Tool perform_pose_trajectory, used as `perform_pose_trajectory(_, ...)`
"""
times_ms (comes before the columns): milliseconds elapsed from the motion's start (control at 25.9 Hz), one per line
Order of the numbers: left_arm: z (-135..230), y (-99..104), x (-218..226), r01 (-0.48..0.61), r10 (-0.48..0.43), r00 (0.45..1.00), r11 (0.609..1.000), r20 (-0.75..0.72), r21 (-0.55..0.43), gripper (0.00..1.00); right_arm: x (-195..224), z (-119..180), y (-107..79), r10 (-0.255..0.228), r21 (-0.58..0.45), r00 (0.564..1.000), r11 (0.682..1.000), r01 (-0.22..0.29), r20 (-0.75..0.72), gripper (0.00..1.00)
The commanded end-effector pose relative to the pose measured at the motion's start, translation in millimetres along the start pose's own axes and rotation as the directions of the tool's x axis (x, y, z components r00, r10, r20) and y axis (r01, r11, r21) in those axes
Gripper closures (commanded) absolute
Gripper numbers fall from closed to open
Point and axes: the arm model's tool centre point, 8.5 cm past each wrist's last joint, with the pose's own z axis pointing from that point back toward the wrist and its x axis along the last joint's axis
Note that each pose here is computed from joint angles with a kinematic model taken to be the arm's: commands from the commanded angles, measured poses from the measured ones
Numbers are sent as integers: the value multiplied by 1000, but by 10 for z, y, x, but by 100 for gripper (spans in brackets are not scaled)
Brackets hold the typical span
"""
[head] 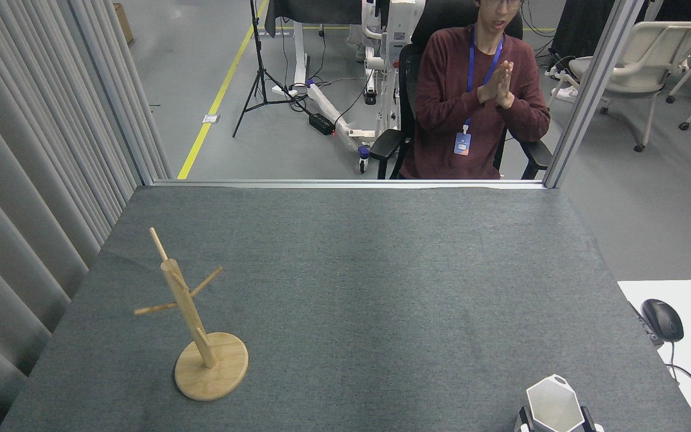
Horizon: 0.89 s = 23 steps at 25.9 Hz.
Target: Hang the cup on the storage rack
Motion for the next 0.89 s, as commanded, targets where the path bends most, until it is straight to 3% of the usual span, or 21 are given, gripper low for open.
perform_pose_trajectory(0,3,-5,-1,-1,1,1000,1000,0,-2,1,53,-28,1,7,-5,1000,1000,-7,17,26)
perform_pose_trajectory(116,3,-5,1,-1,1,1000,1000,1,-2,0,79,-32,2,7,-6,1000,1000,-7,24,35)
perform_pose_trajectory(309,-30,2,86,-5,5,1000,1000,24,3,1,94,-26,-10,-3,-12,1000,1000,3,28,35)
perform_pose_trajectory(541,-67,-18,218,-22,22,998,1000,60,2,0,68,-110,-293,14,-96,1000,995,-11,25,35)
perform_pose_trajectory(851,-109,30,303,-18,17,996,1000,91,15,1,109,-99,-487,23,-150,999,988,-17,40,35)
